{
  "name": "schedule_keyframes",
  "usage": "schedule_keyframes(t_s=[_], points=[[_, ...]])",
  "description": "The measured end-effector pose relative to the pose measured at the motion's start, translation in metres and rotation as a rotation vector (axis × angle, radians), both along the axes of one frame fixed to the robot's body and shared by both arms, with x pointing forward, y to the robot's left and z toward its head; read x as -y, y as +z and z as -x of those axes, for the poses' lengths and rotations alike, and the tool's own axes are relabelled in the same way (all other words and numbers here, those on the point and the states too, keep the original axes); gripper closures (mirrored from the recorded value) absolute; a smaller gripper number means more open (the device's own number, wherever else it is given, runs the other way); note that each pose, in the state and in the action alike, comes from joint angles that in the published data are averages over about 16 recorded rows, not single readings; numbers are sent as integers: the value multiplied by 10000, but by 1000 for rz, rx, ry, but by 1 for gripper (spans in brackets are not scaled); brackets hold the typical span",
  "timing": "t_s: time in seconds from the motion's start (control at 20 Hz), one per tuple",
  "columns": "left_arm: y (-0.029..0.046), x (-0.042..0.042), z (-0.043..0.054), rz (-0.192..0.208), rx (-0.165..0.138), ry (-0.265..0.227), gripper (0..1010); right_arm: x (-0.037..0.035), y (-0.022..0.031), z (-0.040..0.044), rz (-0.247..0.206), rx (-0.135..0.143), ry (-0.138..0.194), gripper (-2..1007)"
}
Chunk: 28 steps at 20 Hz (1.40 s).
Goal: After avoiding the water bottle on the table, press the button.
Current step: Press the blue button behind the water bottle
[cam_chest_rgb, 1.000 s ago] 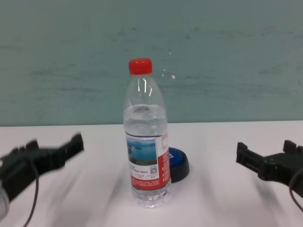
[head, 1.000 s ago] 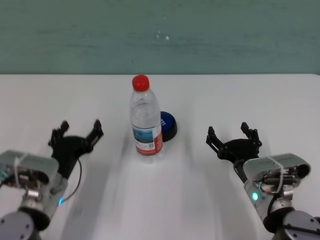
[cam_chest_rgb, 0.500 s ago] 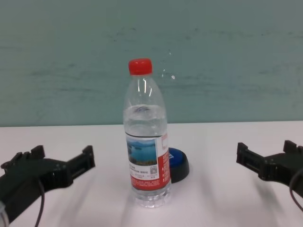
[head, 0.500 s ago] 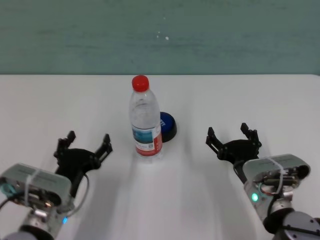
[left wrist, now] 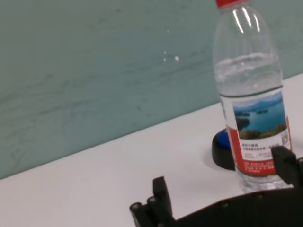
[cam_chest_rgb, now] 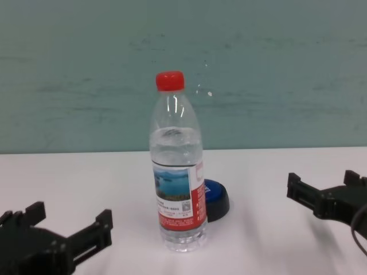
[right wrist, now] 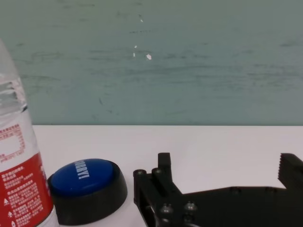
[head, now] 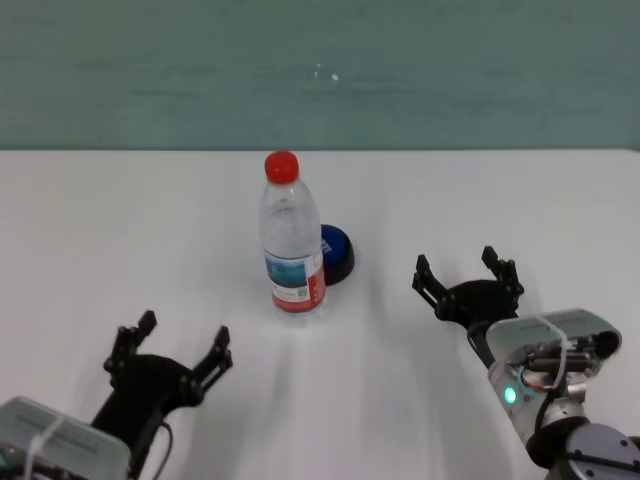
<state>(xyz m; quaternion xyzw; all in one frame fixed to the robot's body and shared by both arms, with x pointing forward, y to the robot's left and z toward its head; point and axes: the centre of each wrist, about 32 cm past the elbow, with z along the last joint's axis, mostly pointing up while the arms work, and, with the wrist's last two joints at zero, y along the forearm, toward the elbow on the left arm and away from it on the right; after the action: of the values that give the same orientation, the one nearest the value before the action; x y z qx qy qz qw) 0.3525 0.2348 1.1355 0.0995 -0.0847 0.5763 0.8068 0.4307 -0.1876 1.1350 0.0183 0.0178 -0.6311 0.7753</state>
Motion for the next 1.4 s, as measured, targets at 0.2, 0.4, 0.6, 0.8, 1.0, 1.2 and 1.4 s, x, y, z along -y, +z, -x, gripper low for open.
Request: schedule_keyframes(t_s=[0.2, 0.4, 0.6, 0.8, 1.0, 1.2, 1.4], points=[[-20, -36, 108, -23, -7, -24, 10, 0, 0, 0, 0, 0, 0, 1], [-49, -78, 140, -39, -9, -47, 9, 0, 0, 0, 0, 0, 0, 1], [-79, -123, 96, -45, -6, -70, 10, 0, 0, 0, 0, 0, 0, 1], [-101, -169, -4, -40, 2, -86, 10, 0, 0, 0, 0, 0, 0, 1], [-109, -201, -126, -23, 8, -104, 10, 0, 0, 0, 0, 0, 0, 1], [-116, -212, -242, -9, 10, -127, 10, 0, 0, 0, 0, 0, 0, 1], [-128, -203, -345, -8, 10, -146, 10, 0, 0, 0, 0, 0, 0, 1]])
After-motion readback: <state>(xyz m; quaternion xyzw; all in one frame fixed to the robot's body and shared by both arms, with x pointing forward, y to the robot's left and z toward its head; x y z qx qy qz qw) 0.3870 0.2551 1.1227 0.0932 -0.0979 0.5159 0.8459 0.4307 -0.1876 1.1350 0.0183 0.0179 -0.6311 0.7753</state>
